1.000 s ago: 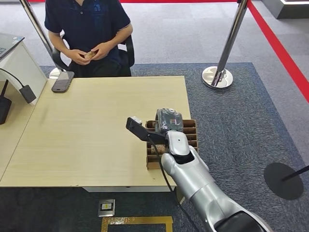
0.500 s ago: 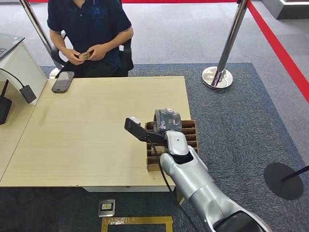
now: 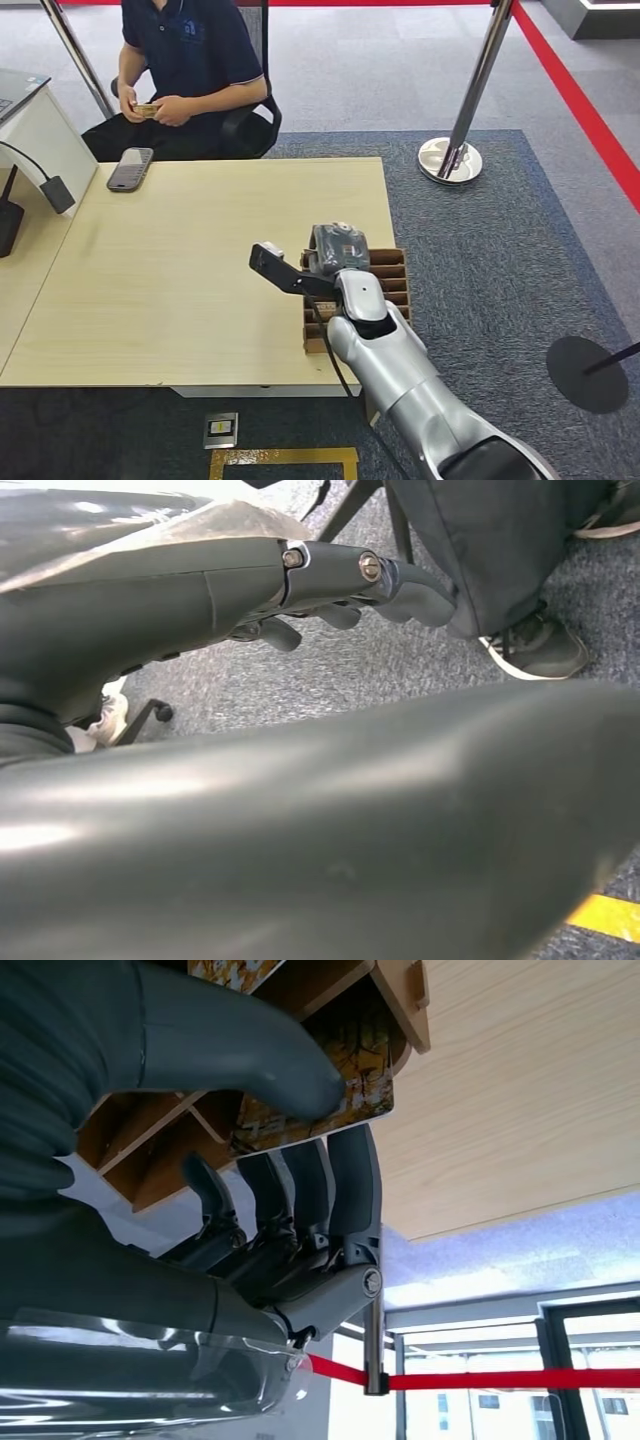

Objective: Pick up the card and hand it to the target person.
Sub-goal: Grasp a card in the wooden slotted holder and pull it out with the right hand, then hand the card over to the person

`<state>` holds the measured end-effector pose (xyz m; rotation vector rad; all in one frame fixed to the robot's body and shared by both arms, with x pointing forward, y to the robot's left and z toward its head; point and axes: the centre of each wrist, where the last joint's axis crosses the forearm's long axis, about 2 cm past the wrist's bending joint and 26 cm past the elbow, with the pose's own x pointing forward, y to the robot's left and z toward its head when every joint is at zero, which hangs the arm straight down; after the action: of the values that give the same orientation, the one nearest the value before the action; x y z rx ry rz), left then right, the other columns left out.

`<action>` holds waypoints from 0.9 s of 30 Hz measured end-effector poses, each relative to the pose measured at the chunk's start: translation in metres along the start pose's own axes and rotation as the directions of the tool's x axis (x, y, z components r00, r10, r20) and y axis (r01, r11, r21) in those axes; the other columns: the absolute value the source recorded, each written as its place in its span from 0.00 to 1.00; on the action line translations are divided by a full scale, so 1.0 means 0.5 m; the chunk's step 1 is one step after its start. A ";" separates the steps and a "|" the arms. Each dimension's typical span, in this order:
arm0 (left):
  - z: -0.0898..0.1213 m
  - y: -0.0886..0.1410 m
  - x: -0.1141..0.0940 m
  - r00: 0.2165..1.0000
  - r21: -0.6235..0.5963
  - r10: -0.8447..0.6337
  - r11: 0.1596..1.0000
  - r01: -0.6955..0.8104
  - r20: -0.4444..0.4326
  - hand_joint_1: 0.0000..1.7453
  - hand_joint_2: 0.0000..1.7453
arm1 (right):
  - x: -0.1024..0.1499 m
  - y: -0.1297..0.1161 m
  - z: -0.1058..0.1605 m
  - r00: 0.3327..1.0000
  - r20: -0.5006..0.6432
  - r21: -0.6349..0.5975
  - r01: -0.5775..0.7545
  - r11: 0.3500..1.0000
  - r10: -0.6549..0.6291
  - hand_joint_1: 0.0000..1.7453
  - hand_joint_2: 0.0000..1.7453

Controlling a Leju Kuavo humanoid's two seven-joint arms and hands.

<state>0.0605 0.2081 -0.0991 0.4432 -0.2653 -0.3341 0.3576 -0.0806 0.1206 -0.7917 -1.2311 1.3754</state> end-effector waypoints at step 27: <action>0.000 0.000 0.001 0.999 0.001 -0.016 1.000 0.016 0.035 0.00 0.00 | 0.023 -0.123 0.010 0.975 0.156 -0.216 0.190 0.958 -0.158 1.00 1.00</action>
<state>0.0612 0.2080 -0.0990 0.4403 -0.2964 -0.3581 0.3673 -0.0777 0.1825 -0.7356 -1.5517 1.1723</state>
